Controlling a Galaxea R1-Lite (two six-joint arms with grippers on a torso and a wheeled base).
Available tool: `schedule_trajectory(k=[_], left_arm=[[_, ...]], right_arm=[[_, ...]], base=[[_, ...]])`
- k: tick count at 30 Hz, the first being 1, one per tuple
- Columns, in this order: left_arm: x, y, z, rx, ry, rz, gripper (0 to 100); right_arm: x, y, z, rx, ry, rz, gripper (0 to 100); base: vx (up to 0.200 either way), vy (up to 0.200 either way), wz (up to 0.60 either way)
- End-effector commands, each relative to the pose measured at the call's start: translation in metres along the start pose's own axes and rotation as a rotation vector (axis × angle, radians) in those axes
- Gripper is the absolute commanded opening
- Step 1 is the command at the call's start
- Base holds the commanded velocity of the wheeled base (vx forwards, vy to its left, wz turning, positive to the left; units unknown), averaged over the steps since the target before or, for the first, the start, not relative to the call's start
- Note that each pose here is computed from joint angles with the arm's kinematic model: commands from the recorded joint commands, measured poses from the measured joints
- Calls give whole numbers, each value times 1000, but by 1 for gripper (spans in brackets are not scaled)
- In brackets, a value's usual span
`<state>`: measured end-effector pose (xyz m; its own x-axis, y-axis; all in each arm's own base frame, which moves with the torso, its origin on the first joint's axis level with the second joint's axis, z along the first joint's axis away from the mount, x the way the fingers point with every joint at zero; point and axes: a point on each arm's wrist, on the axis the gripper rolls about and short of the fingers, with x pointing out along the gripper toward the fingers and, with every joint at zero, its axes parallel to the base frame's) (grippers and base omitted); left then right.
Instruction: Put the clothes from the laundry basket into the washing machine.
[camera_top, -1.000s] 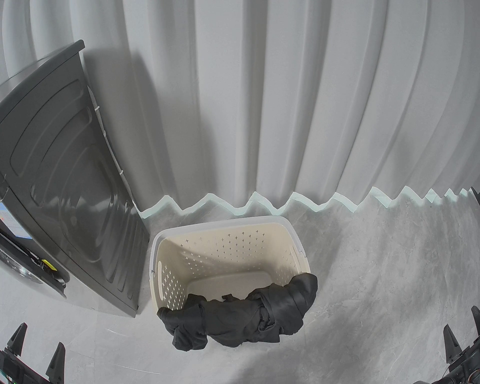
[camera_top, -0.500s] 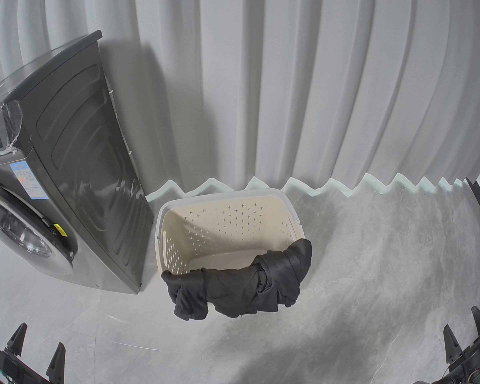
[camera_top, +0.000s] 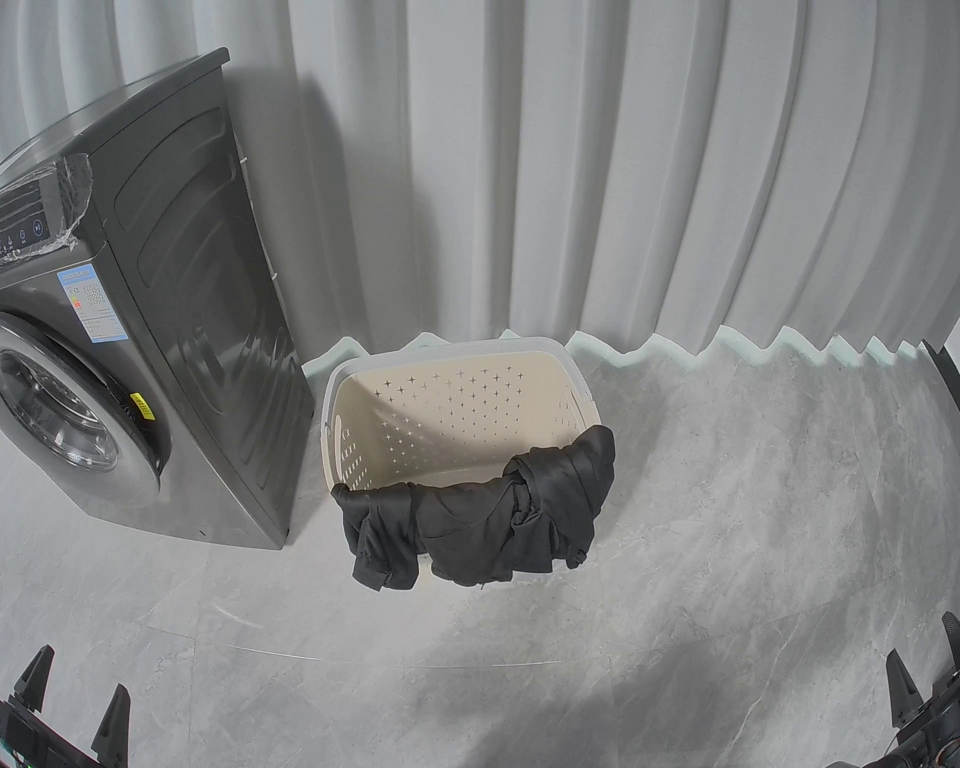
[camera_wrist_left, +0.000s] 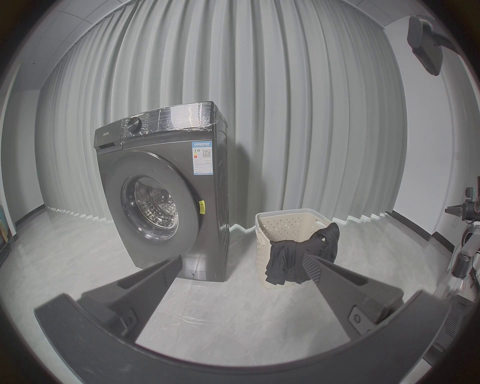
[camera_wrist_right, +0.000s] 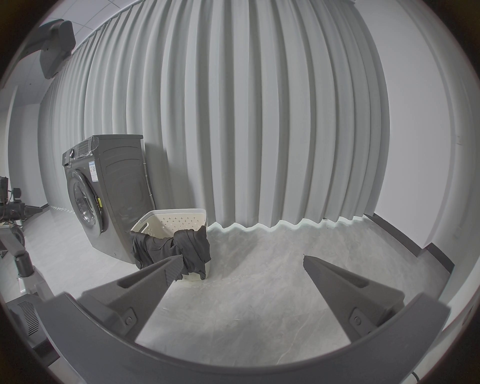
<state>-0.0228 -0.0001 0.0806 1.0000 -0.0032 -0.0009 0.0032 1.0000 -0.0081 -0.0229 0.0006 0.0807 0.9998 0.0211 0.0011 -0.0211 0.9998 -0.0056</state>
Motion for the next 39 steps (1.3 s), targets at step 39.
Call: schedule_trajectory(k=[39], left_arm=[[0, 0, -5, -3, 1, 0, 100]], right_arm=[[0, 0, -5, 0, 6, 2, 100]], base=[[0, 154, 0]])
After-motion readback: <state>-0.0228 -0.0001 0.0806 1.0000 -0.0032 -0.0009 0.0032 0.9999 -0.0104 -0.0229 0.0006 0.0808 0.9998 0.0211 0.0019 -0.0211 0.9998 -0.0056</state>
